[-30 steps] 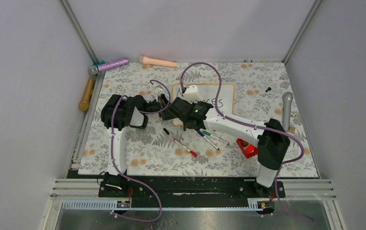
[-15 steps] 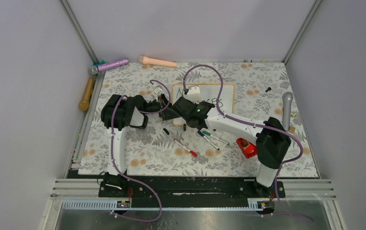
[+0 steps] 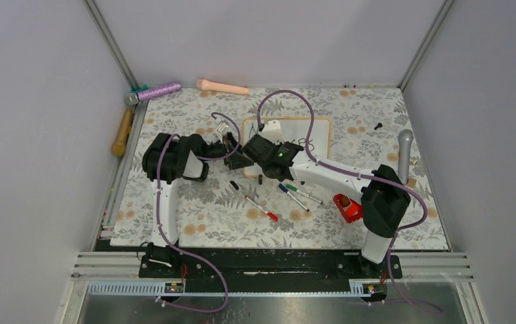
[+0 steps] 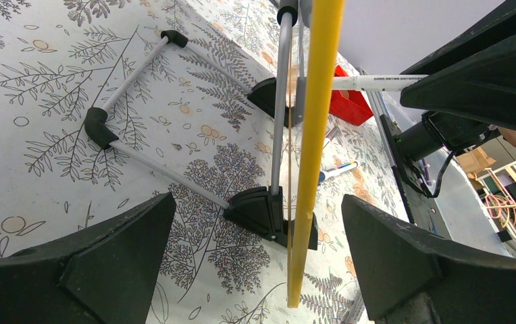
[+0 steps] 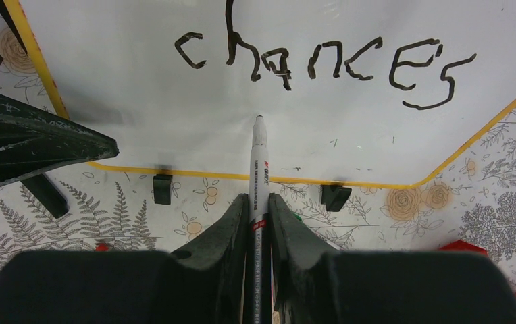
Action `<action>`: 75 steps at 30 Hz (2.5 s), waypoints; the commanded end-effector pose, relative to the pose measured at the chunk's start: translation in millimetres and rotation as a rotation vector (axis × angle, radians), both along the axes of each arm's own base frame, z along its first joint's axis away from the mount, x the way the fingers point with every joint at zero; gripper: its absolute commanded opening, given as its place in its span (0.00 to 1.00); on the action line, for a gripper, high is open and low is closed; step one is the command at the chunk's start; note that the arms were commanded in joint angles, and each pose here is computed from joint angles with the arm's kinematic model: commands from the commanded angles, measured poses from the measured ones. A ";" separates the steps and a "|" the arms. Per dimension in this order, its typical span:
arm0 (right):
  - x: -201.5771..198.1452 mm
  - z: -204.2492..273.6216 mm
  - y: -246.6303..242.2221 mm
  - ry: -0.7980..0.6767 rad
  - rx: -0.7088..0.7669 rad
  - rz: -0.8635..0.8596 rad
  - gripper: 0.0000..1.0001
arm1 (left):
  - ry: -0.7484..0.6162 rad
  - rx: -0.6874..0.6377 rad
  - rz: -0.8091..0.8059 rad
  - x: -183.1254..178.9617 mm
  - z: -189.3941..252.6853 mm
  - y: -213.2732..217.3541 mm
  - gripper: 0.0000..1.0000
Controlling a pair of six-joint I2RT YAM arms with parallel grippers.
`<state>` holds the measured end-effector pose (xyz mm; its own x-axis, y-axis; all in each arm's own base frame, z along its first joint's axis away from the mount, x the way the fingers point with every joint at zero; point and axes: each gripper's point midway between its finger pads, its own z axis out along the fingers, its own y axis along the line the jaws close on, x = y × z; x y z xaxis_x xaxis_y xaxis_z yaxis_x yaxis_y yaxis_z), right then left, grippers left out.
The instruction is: Write a sentence on the whiteboard
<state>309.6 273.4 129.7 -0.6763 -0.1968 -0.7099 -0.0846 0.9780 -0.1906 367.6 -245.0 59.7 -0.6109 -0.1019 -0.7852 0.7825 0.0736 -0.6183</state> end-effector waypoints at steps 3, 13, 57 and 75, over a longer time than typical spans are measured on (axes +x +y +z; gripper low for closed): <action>8.0 16.4 -2.3 -0.044 0.035 -0.007 0.00 | 0.068 0.010 -0.004 -4.7 -13.0 -0.2 0.99; 12.1 11.6 -6.5 -0.035 0.035 -0.020 0.00 | 0.068 0.010 -0.004 -4.7 -13.3 -0.2 0.99; 3.3 -3.0 -8.0 0.021 0.045 0.031 0.00 | 0.067 0.010 -0.003 -4.4 -12.9 0.0 0.99; 20.7 14.1 -19.3 -0.025 0.030 -0.011 0.00 | 0.066 0.010 -0.003 -4.3 -12.8 -0.1 0.99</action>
